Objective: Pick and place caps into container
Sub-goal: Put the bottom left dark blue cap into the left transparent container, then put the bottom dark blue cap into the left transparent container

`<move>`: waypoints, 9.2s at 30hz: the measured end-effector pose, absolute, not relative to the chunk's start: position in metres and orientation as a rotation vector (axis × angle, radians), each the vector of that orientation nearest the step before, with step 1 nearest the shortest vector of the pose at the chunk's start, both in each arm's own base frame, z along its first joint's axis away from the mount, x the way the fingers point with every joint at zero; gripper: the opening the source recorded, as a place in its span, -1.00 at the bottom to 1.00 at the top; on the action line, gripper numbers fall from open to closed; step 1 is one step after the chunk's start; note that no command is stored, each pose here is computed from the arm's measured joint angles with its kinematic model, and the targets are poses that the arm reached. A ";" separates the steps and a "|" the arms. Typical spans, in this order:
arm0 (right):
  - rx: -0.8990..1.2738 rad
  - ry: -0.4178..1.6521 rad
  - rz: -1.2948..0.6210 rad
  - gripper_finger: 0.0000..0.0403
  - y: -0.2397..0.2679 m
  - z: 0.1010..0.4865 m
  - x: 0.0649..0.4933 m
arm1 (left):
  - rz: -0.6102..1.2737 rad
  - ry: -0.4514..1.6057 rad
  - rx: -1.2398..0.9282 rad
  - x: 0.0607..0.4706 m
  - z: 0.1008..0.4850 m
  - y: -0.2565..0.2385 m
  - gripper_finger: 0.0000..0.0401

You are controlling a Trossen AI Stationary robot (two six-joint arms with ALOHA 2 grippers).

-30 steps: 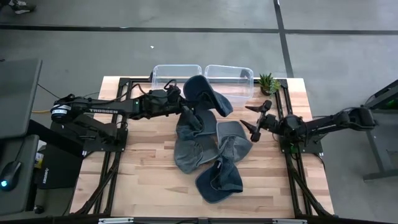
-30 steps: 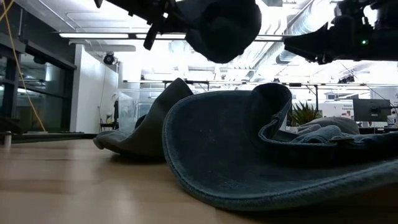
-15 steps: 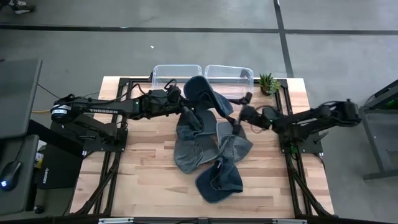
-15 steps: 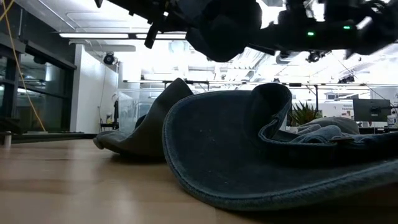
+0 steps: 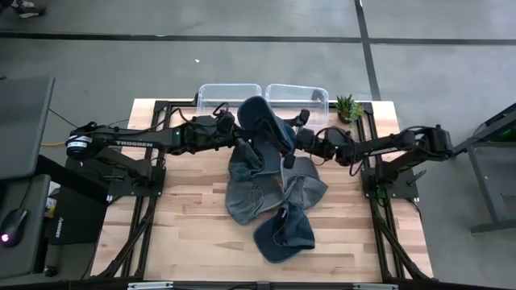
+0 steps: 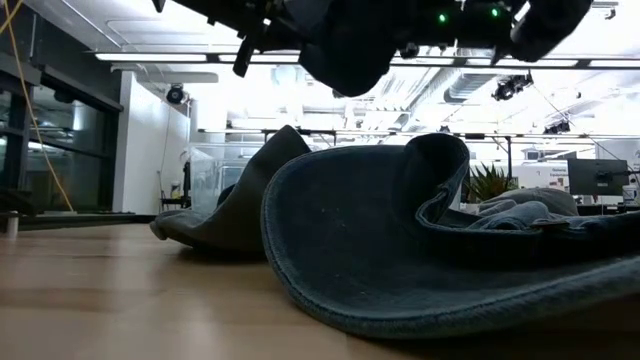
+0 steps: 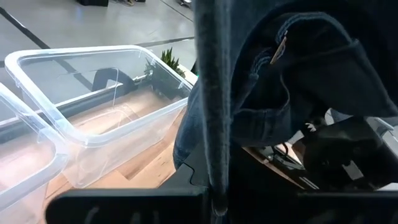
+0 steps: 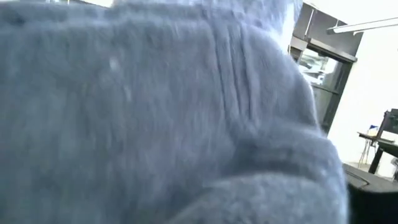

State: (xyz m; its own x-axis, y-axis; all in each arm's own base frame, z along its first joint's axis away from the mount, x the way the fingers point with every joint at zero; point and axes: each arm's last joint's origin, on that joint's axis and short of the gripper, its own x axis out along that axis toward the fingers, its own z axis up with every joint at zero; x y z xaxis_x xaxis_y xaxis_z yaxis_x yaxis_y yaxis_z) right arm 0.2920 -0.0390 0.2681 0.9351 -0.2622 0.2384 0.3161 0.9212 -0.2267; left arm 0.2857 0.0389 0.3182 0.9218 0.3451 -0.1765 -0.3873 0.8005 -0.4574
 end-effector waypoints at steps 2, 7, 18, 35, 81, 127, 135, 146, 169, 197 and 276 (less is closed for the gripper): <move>-0.272 -0.202 -0.320 0.55 -0.041 0.272 0.293 | 0.389 0.087 -0.509 0.286 0.318 0.039 -0.95; -0.253 -0.207 -0.410 0.55 -0.053 0.277 0.292 | 0.377 0.092 -0.512 0.286 0.318 0.038 -0.95; -0.096 -0.223 -0.402 0.45 -0.076 0.275 0.288 | 0.362 0.091 -0.515 0.286 0.319 0.038 -0.95; -0.076 -0.214 -0.347 -0.77 -0.076 0.274 0.289 | 0.359 0.091 -0.521 0.286 0.318 0.038 -0.86; 0.094 0.311 -0.270 -1.00 -0.180 0.372 0.300 | 0.933 0.209 -0.062 0.200 0.350 0.043 0.25; 0.408 0.371 -0.138 -1.00 -0.291 0.280 0.458 | 0.917 0.152 -0.248 0.117 0.348 -0.008 0.25; 0.387 0.396 -0.149 -1.00 -0.292 0.272 0.459 | 0.855 0.125 -0.313 0.116 0.348 -0.016 0.25; 0.409 0.489 -0.143 -0.60 -0.287 0.265 0.456 | 0.853 0.115 -0.335 0.116 0.348 -0.016 0.25; 0.252 0.446 -0.425 0.10 -0.316 0.291 0.430 | 0.845 0.133 -0.329 0.116 0.347 -0.017 0.25; -0.047 1.110 0.140 0.10 -0.104 0.363 0.388 | 0.808 0.301 -0.403 0.123 0.279 -0.021 0.25; 0.850 0.820 -0.350 0.10 0.153 0.134 0.201 | 0.367 0.418 -0.557 0.208 0.216 -0.144 0.25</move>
State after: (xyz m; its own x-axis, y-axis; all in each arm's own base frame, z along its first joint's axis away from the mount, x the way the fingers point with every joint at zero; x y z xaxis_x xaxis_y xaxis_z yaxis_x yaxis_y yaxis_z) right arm 0.2014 0.1533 0.1338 0.6503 0.0386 -0.7587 0.5744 0.6286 0.5243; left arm 0.2082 -0.1444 0.2160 0.8530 0.2195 -0.4735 -0.4409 0.7887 -0.4285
